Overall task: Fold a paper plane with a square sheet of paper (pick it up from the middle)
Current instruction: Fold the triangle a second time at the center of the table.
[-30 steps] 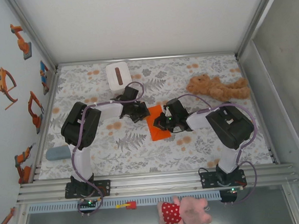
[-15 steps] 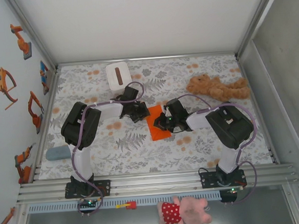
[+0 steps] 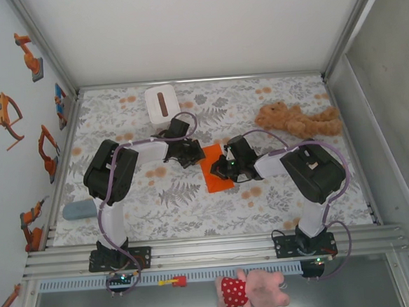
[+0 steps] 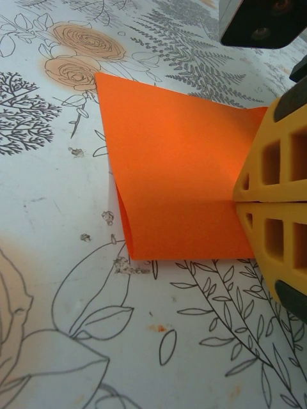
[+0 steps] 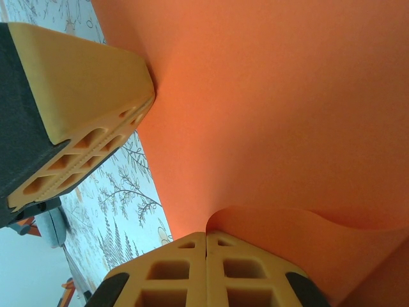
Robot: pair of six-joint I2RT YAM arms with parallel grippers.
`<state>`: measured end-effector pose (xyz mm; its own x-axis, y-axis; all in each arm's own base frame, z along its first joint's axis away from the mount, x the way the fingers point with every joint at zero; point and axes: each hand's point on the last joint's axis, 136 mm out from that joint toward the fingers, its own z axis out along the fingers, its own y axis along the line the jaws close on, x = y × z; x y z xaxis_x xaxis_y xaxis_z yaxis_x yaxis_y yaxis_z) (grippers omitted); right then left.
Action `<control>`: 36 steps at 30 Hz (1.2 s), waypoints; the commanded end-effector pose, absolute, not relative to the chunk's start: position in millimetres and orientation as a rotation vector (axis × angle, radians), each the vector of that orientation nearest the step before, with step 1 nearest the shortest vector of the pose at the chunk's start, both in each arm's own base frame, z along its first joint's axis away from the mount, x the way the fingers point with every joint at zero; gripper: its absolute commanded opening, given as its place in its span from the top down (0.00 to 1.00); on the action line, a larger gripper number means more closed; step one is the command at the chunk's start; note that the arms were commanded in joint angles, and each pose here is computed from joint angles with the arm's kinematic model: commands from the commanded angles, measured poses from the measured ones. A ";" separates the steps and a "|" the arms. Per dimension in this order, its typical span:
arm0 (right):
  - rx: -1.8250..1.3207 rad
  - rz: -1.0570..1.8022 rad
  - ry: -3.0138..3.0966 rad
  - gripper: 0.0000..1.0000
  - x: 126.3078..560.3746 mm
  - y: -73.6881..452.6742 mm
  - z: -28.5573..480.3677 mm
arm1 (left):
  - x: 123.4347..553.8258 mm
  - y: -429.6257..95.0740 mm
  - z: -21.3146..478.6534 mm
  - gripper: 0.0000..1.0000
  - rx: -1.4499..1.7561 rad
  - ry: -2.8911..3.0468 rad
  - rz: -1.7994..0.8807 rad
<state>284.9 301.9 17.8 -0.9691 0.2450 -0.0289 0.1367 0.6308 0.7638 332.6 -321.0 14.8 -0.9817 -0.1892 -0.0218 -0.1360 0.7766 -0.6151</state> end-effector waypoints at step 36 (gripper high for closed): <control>0.347 0.978 2.876 1.00 265.7 273.7 -25.7 | 293.2 -307.6 65.6 0.99 -0.220 2.805 -1.015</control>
